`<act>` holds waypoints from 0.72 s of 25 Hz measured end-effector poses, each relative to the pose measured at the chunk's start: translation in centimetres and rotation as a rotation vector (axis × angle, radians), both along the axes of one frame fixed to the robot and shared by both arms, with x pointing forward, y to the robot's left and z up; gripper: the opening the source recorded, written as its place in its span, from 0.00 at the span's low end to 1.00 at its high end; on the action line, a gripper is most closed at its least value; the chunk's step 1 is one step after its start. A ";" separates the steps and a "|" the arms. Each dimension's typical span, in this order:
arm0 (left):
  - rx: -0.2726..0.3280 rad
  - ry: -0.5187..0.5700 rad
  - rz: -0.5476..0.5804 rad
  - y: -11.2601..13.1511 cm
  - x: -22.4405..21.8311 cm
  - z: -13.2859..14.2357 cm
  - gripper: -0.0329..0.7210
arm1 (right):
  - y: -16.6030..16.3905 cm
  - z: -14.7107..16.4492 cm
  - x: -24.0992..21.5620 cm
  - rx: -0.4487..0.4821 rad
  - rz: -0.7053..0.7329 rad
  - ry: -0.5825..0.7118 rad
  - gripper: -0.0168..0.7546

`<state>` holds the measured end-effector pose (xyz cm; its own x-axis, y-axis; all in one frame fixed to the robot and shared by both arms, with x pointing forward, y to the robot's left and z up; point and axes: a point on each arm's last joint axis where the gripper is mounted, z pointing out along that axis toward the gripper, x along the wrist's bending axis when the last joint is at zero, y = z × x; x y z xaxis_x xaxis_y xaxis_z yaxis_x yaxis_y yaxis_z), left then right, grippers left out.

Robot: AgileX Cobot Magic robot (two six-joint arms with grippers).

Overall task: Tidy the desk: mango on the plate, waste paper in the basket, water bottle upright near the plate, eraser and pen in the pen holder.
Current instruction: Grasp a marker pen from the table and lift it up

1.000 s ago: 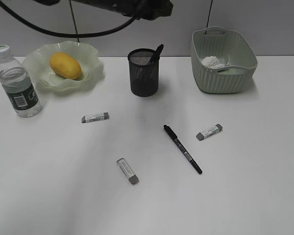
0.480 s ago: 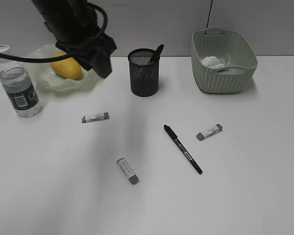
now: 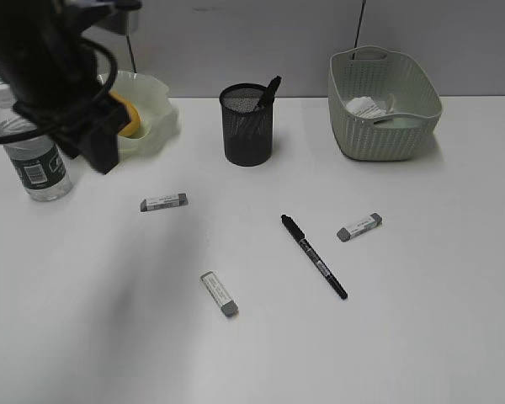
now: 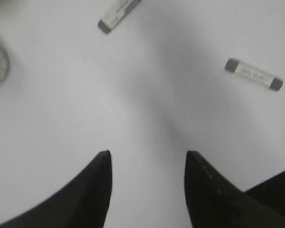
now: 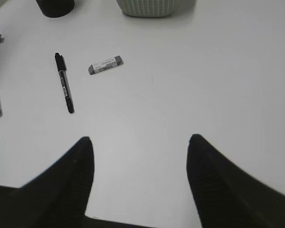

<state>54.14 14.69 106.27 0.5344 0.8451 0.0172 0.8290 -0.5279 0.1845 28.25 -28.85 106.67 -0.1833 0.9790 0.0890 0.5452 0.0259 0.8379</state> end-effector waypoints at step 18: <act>-0.249 -0.544 0.202 12.8 -21.8 2.2 0.55 | 2.0 -0.9 7.1 -0.134 0.063 0.241 0.66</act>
<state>32.37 27.53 108.45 0.3344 0.9419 0.0313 0.6603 -0.2578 0.7054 35.40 -26.84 105.81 -0.2333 0.9724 0.0079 0.7223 0.1678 0.6709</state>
